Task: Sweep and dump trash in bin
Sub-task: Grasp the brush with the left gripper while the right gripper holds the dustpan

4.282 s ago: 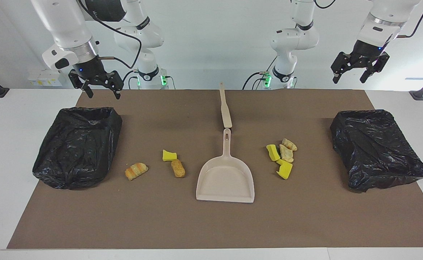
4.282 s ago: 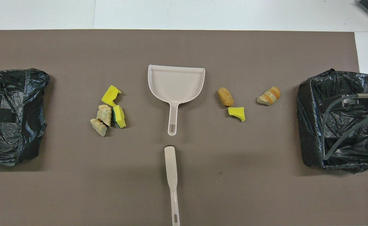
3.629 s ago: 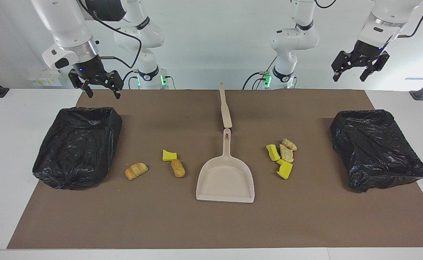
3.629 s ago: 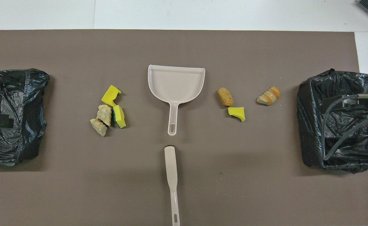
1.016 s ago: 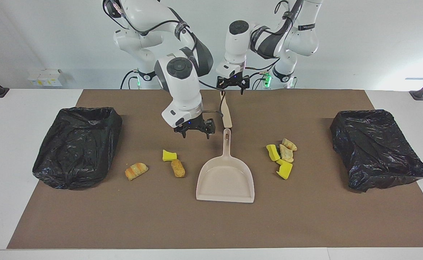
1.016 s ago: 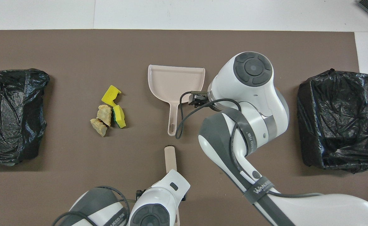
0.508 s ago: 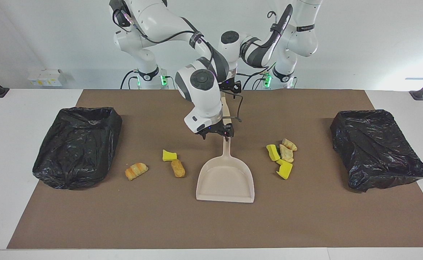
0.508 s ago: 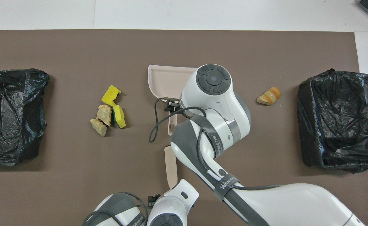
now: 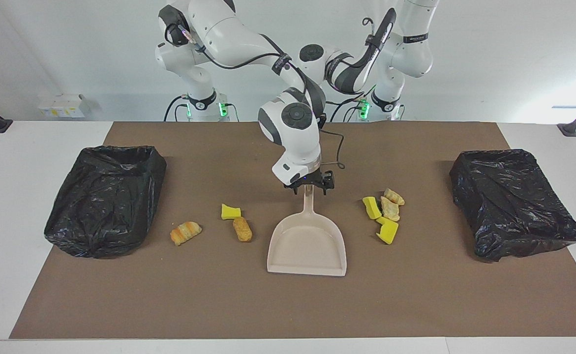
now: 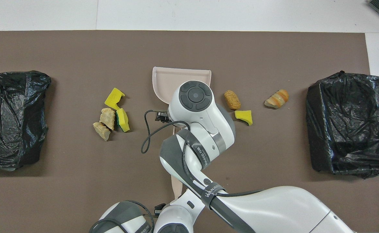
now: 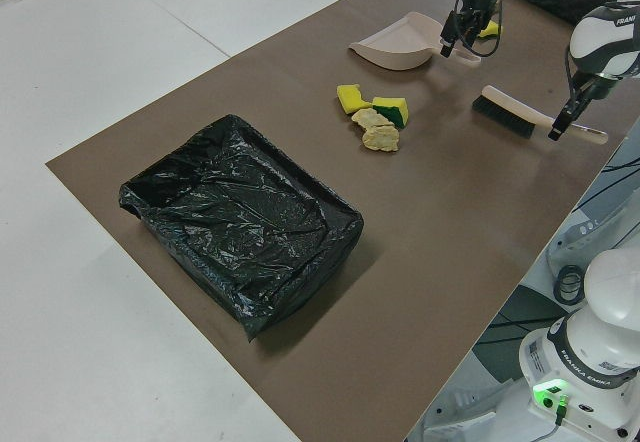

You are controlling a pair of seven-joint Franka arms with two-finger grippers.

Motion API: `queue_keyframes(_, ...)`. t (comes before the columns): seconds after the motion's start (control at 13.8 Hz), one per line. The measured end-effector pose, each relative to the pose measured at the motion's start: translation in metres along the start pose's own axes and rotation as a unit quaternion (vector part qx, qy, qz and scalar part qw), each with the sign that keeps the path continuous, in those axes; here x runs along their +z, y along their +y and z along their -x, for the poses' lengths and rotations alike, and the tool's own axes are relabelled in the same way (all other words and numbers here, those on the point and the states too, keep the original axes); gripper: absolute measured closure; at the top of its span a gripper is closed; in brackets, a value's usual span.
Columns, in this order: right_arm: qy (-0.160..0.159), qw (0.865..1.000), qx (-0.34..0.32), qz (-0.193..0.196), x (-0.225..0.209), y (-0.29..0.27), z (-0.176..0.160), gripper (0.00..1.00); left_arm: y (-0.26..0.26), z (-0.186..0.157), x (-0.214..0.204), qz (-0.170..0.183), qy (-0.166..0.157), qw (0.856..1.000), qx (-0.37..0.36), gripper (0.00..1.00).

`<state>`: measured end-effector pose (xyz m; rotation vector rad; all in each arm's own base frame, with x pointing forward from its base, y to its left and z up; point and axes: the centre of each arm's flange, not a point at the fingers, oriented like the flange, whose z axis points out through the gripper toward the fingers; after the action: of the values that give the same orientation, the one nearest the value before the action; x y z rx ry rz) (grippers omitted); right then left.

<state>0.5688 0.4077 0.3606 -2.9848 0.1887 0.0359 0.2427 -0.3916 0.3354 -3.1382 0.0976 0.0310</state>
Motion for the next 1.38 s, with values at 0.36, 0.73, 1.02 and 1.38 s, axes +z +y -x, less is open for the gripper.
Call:
queue_keyframes(0.36,0.0,1.0,0.003,0.003,0.004,0.005,-0.004,0.3,-0.009,0.0,-0.002,-0.022,-0.018,1.0,-0.001,0.74)
queue_keyframes(0.73,-0.003,1.0,0.002,0.007,0.01,0.007,-0.003,0.33,-0.045,-0.02,-0.024,-0.045,-0.045,0.998,0.018,0.74)
queue_keyframes(1.02,0.001,1.0,-0.006,0.012,0.01,0.005,-0.001,0.65,-0.11,-0.049,-0.066,-0.052,-0.073,0.995,0.032,0.74)
queue_keyframes(1.38,0.01,0.999,-0.043,0.02,0.007,0.003,0.001,0.69,-0.216,-0.085,-0.12,-0.027,-0.085,0.995,0.035,0.74)
